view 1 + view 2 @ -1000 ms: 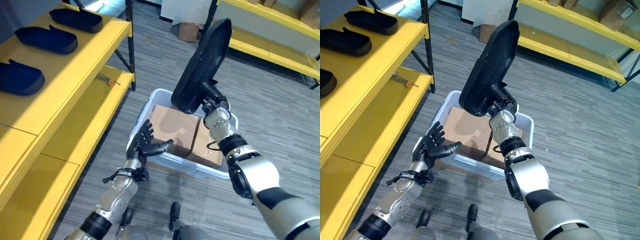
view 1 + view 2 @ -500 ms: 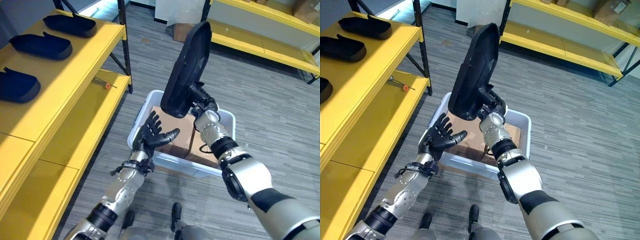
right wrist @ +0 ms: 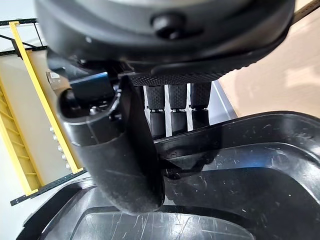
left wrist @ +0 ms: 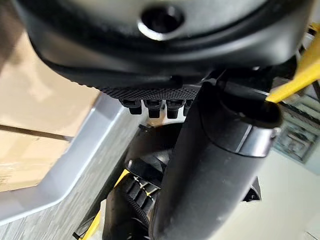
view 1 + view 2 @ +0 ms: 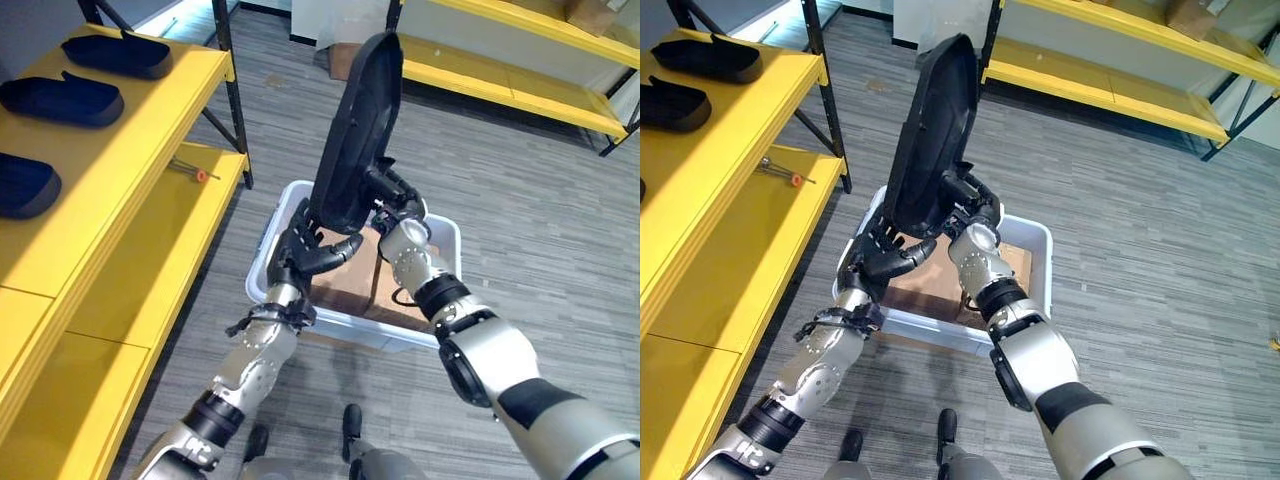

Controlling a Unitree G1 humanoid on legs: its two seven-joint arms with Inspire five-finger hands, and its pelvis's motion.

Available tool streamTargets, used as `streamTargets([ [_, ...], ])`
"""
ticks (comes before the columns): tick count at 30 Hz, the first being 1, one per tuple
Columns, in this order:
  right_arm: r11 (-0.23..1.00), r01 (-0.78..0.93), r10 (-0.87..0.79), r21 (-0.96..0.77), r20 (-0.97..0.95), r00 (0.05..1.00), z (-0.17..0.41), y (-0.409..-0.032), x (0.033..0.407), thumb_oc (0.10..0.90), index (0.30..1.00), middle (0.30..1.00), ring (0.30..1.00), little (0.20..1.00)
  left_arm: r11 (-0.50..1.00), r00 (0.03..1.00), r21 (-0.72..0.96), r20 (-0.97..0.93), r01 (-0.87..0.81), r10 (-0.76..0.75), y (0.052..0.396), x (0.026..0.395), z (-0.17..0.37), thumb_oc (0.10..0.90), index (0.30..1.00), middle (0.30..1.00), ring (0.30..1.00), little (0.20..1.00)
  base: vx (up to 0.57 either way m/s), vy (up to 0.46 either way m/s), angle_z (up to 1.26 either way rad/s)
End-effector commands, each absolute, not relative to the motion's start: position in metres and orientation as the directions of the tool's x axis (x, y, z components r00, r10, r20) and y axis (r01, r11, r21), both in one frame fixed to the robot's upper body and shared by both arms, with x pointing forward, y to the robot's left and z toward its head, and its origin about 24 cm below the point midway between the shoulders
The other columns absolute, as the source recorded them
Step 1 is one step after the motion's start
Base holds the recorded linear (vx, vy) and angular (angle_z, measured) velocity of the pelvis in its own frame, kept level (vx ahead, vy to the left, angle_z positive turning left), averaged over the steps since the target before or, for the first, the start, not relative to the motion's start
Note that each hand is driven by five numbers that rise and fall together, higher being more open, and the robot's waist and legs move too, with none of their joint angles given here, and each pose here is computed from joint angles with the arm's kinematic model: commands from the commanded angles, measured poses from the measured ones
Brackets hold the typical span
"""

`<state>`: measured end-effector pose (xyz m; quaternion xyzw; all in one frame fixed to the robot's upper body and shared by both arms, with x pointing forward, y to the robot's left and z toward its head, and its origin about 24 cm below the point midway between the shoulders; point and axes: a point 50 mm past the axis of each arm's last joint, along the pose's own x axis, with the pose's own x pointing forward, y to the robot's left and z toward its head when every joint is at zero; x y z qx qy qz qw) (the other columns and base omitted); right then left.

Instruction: Move parts from the plastic box to the shelf.

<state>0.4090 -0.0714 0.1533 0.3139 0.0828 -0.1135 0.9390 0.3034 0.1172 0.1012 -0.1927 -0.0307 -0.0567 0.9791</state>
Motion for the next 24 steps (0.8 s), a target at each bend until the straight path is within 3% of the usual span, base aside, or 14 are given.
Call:
streamTargets([
  [1,0.76,0.149,-0.152,0.633,-0.05,0.987,0.179,-0.063,0.407,0.4,0.3,0.3,0.3,0.3,0.913,0.966,-0.376,0.253,0.155,-0.06,0.111,0.31,0.127,0.9,1.0,1.0,1.0,1.0,0.0,0.0,0.0],
  [20,0.769,0.144,-0.133,0.623,-0.064,0.989,0.167,-0.057,0.403,0.4,0.3,0.3,0.3,0.3,0.879,0.946,-0.469,0.315,0.085,0.077,0.117,0.325,0.153,0.9,1.0,1.0,1.0,1.0,0.01,0.002,-0.03],
  [21,0.767,0.144,-0.132,0.625,-0.066,0.989,0.167,-0.056,0.403,0.4,0.3,0.3,0.3,0.3,0.878,0.947,-0.471,0.311,0.08,0.08,0.117,0.325,0.152,0.782,0.835,0.835,0.835,0.835,0.0,0.0,0.0],
  [23,0.766,0.14,-0.126,0.627,-0.068,0.99,0.166,-0.054,0.402,0.4,0.3,0.3,0.3,0.3,0.881,0.952,-0.468,0.295,0.073,0.078,0.115,0.327,0.15,0.4,0.3,0.3,0.3,0.3,0.0,0.0,0.0],
  [24,0.767,0.137,-0.12,0.627,-0.069,0.99,0.165,-0.052,0.401,0.4,0.3,0.3,0.3,0.3,0.883,0.955,-0.463,0.289,0.08,0.065,0.112,0.328,0.148,0.463,0.388,0.388,0.388,0.388,0.0,0.0,0.0],
])
